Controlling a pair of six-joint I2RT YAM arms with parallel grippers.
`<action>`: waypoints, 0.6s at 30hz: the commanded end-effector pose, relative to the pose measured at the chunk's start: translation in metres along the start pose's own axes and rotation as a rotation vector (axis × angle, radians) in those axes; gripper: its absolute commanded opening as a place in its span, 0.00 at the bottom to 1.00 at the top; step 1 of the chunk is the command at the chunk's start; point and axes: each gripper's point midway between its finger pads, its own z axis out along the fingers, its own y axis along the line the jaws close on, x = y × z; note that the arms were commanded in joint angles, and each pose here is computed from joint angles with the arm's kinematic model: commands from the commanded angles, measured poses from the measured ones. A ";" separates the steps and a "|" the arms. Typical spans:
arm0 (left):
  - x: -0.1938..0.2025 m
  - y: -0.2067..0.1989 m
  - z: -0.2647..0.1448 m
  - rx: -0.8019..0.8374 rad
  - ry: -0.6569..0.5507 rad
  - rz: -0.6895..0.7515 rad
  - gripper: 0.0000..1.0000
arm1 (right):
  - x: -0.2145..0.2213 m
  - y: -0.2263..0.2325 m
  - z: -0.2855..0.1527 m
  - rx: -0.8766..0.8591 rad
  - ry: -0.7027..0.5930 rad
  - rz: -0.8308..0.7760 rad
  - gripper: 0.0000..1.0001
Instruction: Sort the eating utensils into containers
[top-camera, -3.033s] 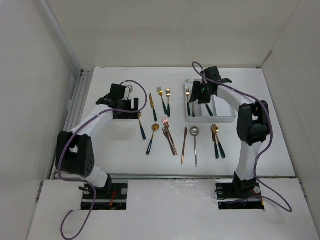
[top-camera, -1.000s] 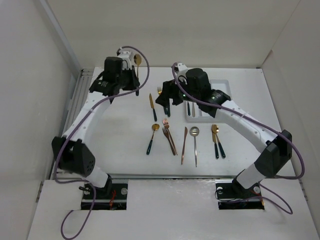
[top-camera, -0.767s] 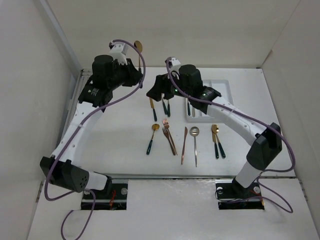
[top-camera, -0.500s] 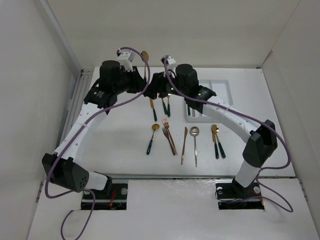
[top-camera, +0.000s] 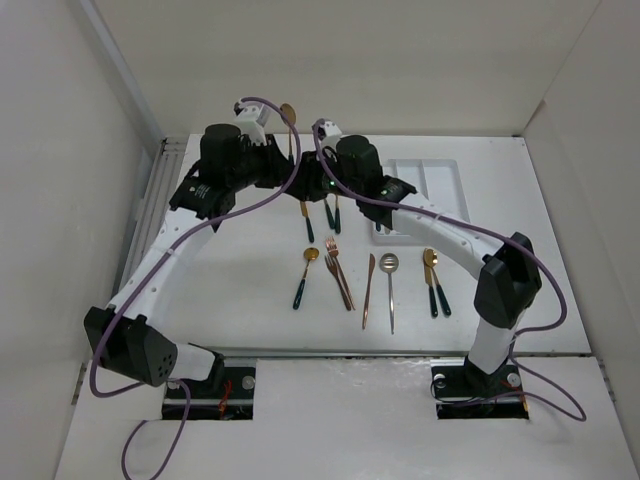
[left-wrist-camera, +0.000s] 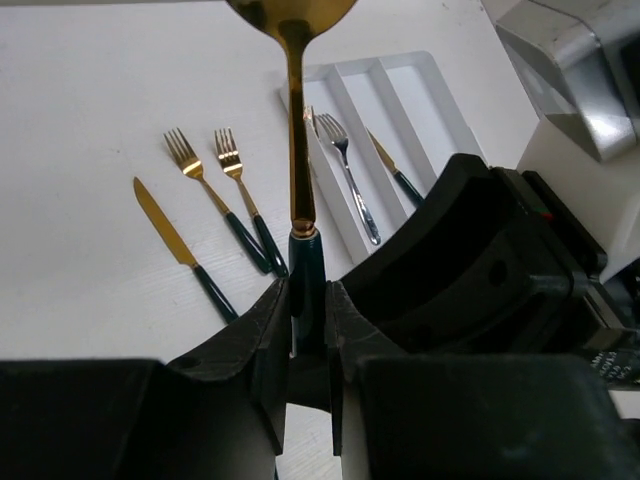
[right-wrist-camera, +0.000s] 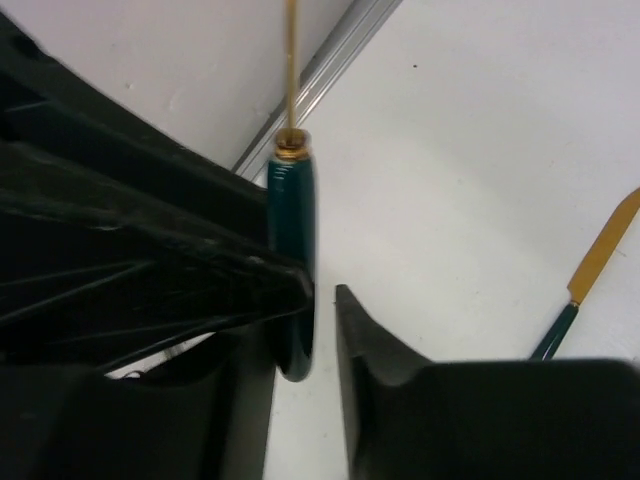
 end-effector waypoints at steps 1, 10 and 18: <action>0.005 -0.011 -0.014 0.039 -0.008 -0.002 0.00 | -0.053 0.024 -0.006 -0.036 -0.156 -0.027 0.28; 0.021 -0.004 -0.015 0.020 0.016 -0.021 0.00 | -0.049 0.022 -0.005 -0.032 -0.148 -0.014 0.14; 0.030 -0.003 -0.008 0.028 0.060 -0.033 0.91 | -0.058 0.004 -0.024 0.007 -0.171 -0.007 0.00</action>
